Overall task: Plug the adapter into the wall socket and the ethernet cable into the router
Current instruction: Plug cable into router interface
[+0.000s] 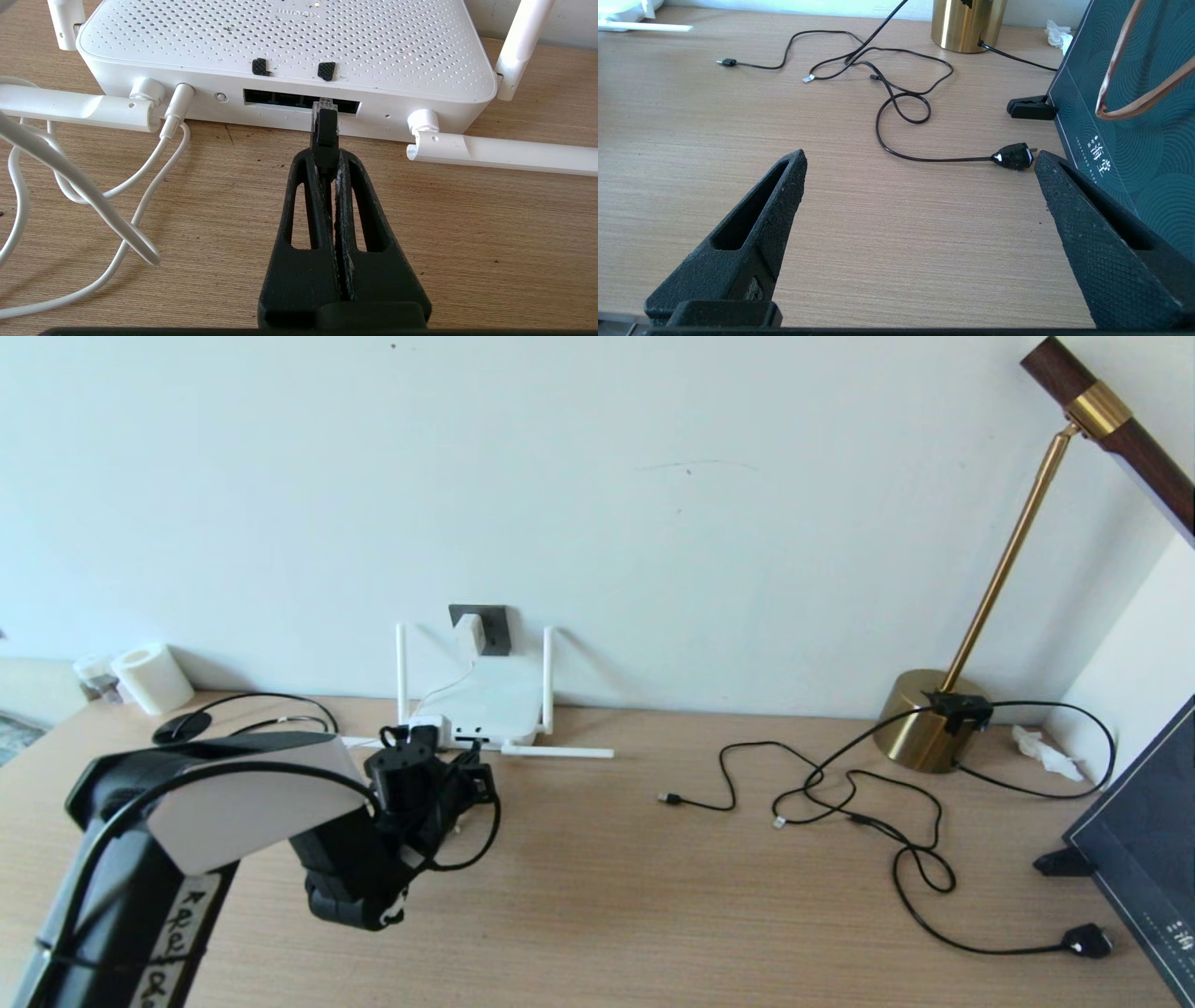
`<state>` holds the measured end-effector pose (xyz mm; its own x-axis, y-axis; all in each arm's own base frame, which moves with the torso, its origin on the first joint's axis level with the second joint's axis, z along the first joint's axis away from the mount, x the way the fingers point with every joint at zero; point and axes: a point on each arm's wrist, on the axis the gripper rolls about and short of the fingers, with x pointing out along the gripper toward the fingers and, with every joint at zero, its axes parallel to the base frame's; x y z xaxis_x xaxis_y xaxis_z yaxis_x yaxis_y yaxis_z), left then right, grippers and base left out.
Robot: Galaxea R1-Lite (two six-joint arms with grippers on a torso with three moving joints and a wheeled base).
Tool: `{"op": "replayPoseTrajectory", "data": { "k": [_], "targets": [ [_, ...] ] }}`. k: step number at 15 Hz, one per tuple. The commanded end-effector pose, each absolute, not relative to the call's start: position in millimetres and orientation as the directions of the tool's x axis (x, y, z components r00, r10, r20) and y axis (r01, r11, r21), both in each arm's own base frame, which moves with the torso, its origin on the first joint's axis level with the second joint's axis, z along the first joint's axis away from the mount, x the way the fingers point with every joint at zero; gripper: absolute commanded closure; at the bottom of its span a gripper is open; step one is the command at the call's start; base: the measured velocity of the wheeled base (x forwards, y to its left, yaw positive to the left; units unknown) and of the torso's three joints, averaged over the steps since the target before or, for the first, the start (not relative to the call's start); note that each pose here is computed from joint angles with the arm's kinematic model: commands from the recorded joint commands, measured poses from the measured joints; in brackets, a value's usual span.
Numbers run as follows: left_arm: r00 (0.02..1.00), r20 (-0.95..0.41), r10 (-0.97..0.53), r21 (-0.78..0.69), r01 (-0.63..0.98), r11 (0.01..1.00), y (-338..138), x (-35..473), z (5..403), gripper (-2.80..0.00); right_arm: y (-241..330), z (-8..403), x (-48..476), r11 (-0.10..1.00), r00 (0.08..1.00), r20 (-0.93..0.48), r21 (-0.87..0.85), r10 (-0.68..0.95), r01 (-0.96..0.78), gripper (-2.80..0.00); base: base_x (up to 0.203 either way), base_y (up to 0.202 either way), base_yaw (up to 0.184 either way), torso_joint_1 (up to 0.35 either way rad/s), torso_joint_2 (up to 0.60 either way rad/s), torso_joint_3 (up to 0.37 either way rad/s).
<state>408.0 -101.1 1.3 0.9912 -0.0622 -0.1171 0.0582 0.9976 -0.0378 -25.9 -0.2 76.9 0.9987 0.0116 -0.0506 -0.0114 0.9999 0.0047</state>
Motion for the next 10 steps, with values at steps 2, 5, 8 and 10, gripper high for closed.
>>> {"op": "replayPoseTrajectory", "data": {
  "k": [2, 5, 8, 10],
  "targets": [
    [0.993, -0.101, -0.062, -0.042, 0.058, 0.997, -101.6, 409.8, 3.5, 0.00, -0.2, 77.0, -25.8, 1.000, 0.999, -0.052, 0.005, 0.012, -0.012, -2.80, 0.000, 0.000, 0.000, 0.000, 0.00, 0.000],
    [0.994, -0.090, -0.062, -0.044, 0.058, 0.997, -102.2, 412.3, 5.7, 0.00, -0.2, 77.0, -25.8, 1.000, 0.999, -0.052, 0.005, 0.012, -0.012, -2.80, 0.000, 0.000, 0.000, 0.000, 0.00, 0.000],
    [0.994, -0.093, -0.062, -0.043, 0.058, 0.997, -102.3, 412.6, 4.0, 0.00, -0.2, 77.0, -25.8, 1.000, 0.999, -0.052, 0.005, 0.012, -0.012, -2.80, 0.000, 0.000, 0.000, 0.000, 0.00, 0.000],
    [0.994, -0.098, -0.057, -0.044, 0.053, 0.998, -100.4, 412.8, 2.5, 0.00, -0.2, 77.0, -25.8, 1.000, 0.999, -0.052, 0.005, 0.012, -0.012, -2.80, 0.000, 0.000, 0.000, 0.000, 0.00, 0.000]
  ]
}}
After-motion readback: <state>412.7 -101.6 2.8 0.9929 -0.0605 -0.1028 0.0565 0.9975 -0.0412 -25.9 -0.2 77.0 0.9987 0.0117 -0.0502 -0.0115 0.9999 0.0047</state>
